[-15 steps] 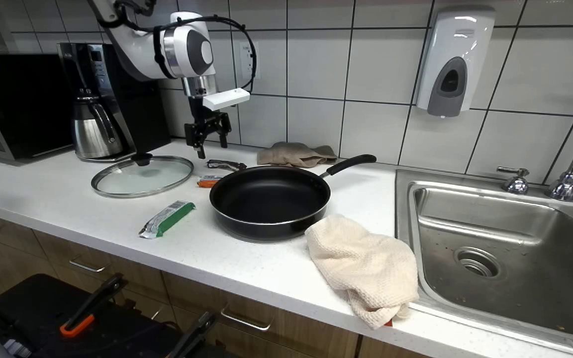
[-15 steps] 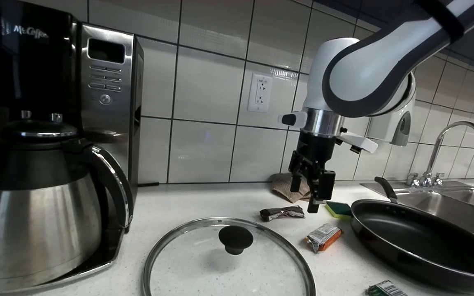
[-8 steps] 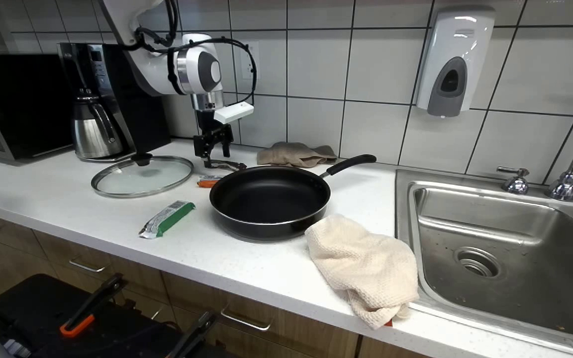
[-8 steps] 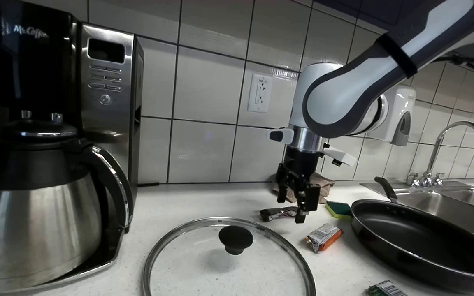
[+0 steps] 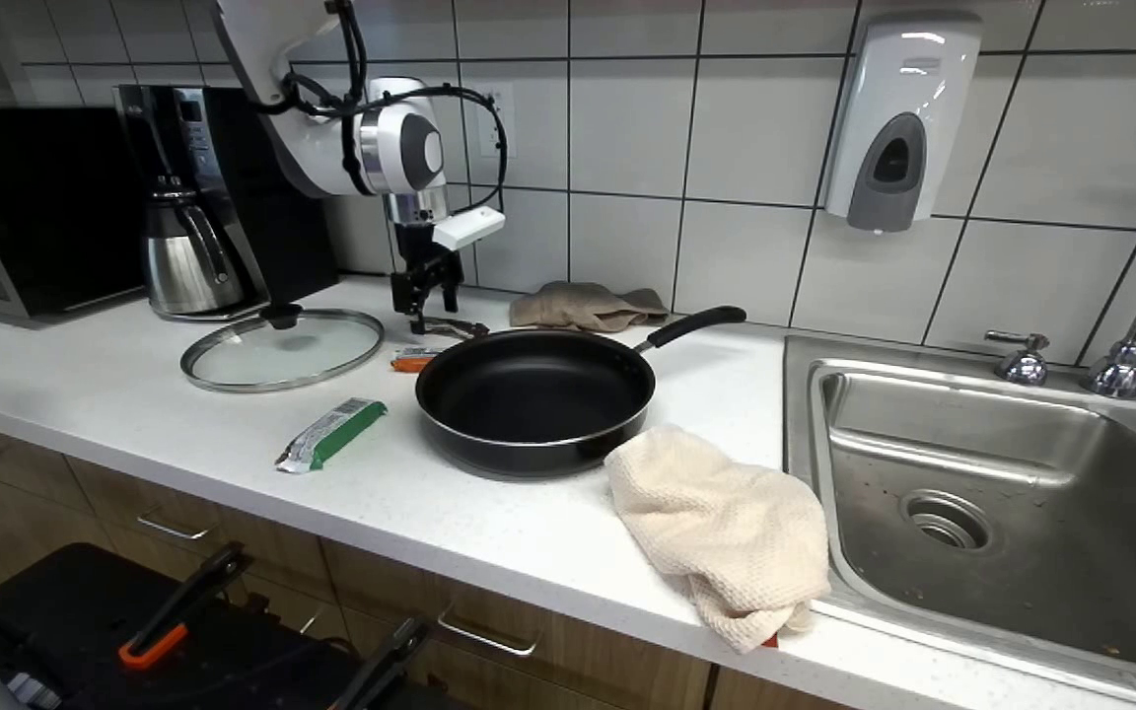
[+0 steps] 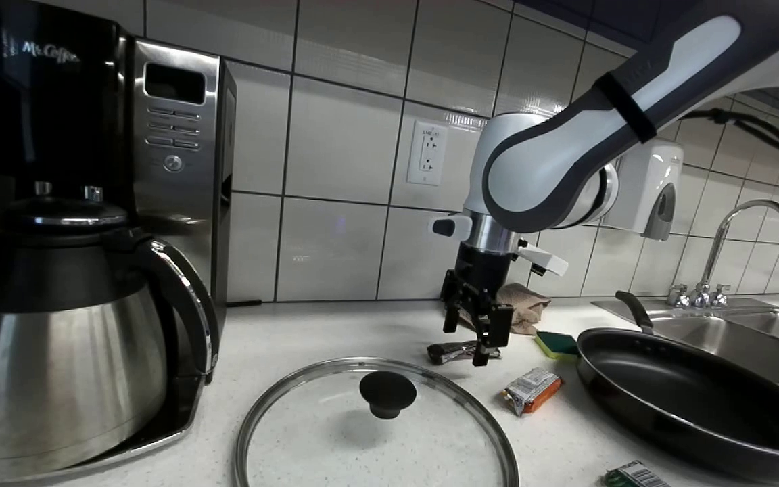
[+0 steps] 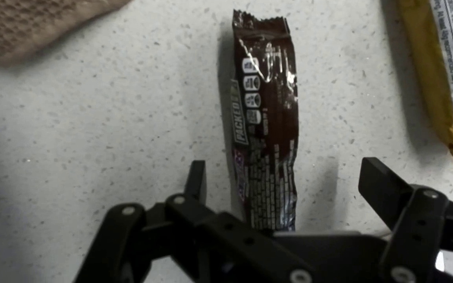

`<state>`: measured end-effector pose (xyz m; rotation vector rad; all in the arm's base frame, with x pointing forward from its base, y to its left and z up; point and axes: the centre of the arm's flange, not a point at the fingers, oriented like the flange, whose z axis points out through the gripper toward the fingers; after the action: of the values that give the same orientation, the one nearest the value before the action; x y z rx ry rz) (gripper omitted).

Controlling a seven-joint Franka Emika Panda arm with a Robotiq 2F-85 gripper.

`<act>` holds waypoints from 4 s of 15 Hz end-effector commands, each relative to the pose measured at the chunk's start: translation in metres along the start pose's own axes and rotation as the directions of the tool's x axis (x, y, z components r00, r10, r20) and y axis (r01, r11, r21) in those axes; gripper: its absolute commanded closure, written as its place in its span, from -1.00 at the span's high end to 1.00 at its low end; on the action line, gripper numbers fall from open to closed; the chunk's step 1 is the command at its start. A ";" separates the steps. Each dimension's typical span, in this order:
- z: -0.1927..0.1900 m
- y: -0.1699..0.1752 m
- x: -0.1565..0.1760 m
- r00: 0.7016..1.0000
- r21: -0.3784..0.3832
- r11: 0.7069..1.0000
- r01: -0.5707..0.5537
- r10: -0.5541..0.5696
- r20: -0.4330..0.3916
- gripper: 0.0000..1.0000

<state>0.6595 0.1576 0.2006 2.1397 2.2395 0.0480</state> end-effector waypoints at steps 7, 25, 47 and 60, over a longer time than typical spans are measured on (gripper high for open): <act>-0.002 0.010 0.000 0.998 0.010 0.999 0.046 -0.046 0.033 -0.47; -0.091 -0.012 -0.053 0.984 -0.054 0.997 -0.054 0.062 0.170 -0.94; -0.101 -0.134 -0.186 0.872 -0.069 0.899 -0.432 0.436 0.224 -0.94; -0.033 -0.110 -0.246 0.835 -0.093 0.874 -0.478 0.484 0.261 -0.94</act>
<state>0.5460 -0.0909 0.2281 2.4757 1.5143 -0.2216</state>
